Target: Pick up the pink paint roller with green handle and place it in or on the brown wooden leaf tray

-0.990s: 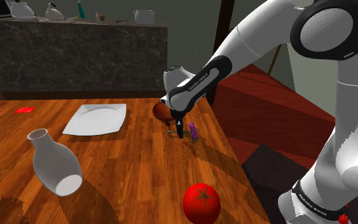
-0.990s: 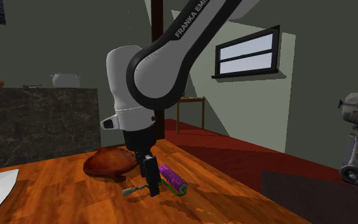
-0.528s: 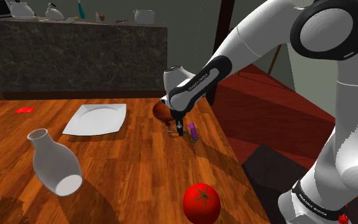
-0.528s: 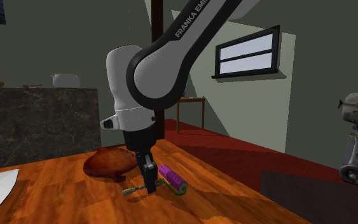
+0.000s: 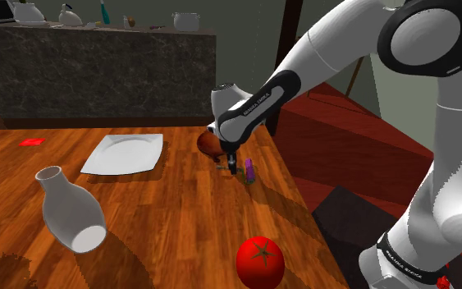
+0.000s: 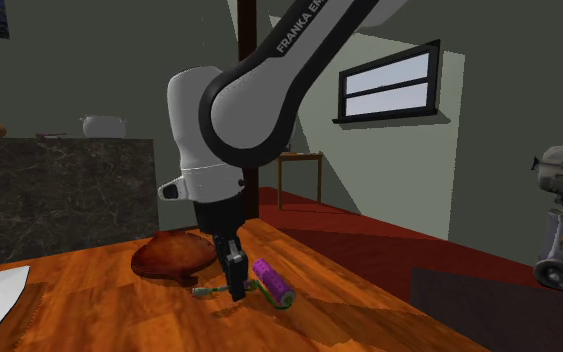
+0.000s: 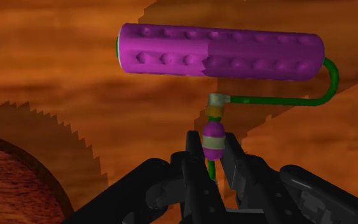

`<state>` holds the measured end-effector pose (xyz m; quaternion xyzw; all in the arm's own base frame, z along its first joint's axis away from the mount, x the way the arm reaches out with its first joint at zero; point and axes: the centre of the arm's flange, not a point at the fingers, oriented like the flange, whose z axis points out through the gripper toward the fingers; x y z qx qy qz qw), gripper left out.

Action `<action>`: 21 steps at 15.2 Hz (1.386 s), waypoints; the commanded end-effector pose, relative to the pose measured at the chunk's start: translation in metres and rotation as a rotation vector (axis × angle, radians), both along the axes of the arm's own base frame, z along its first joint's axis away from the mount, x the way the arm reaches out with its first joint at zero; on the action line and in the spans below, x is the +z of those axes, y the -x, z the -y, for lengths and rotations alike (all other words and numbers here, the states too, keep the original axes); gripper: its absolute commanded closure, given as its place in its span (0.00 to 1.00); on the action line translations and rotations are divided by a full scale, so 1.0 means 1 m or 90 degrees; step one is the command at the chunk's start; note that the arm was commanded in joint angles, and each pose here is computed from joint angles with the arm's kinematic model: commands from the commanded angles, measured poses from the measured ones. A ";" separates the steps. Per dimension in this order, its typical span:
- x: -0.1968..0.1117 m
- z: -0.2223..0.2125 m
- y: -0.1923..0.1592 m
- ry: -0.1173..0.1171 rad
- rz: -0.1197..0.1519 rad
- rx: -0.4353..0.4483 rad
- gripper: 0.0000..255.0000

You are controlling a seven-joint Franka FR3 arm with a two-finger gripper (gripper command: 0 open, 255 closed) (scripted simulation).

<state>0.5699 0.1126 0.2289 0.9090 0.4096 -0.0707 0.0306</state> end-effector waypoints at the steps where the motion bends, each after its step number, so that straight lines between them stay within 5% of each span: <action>1: 0.010 0.000 -0.001 0.000 0.000 0.000 1.00; 18: 0.096 0.000 -0.001 0.000 0.000 0.000 1.00; 21: 0.097 0.011 -0.039 0.000 0.000 0.000 1.00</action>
